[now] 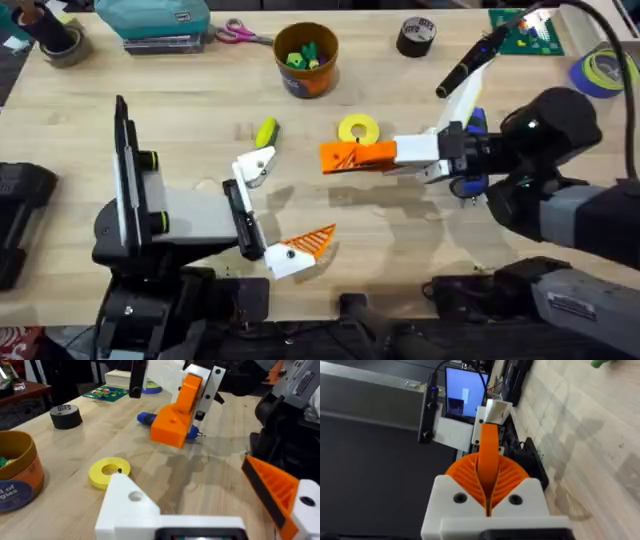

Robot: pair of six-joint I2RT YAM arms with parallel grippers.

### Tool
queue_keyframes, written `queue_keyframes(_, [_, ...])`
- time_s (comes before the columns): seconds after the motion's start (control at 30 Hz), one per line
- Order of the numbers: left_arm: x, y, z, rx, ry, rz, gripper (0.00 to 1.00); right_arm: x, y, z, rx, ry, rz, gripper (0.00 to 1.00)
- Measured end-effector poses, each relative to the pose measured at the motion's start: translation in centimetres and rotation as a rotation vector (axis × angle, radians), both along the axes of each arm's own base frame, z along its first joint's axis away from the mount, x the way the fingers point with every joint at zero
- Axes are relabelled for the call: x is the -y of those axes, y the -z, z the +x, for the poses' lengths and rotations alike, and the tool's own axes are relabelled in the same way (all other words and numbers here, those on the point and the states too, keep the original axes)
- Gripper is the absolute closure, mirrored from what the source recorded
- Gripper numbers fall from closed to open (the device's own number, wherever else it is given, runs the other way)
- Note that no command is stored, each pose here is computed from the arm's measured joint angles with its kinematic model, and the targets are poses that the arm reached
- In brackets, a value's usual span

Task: Pick up the gripper from the table and insert it into the empty holder that is missing its gripper. Then pick up a screw, insert it into the mounting hole, and use the screwdriver to tighten it. Finally, clean up the table by picking up the vegetable and placing it into the bucket.

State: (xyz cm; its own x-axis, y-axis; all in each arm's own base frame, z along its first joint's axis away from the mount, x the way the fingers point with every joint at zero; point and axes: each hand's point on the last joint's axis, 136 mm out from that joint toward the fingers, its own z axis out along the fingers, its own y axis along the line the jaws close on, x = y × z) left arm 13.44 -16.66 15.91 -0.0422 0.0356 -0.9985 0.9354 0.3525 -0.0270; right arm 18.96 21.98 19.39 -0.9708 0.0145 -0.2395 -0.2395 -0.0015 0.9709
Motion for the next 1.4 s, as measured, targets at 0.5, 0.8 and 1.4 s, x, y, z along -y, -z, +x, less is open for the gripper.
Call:
queue_keyframes(0.5, [0.0, 0.0, 0.0, 0.0, 0.0, 0.0, 0.015, -1.6, 3.8, 0.1, -0.113, -0.06, -0.028, 0.992])
queue_keyframes(0.8, [0.0, 0.0, 0.0, 0.0, 0.0, 0.0, 0.015, -4.2, 2.6, 0.9, -0.074, -0.164, -0.018, 0.992])
queue_keyframes(1.4, [0.0, 0.0, 0.0, 0.0, 0.0, 0.0, 0.015, -6.1, 2.1, 0.2, -0.064, -0.262, -0.015, 0.992])
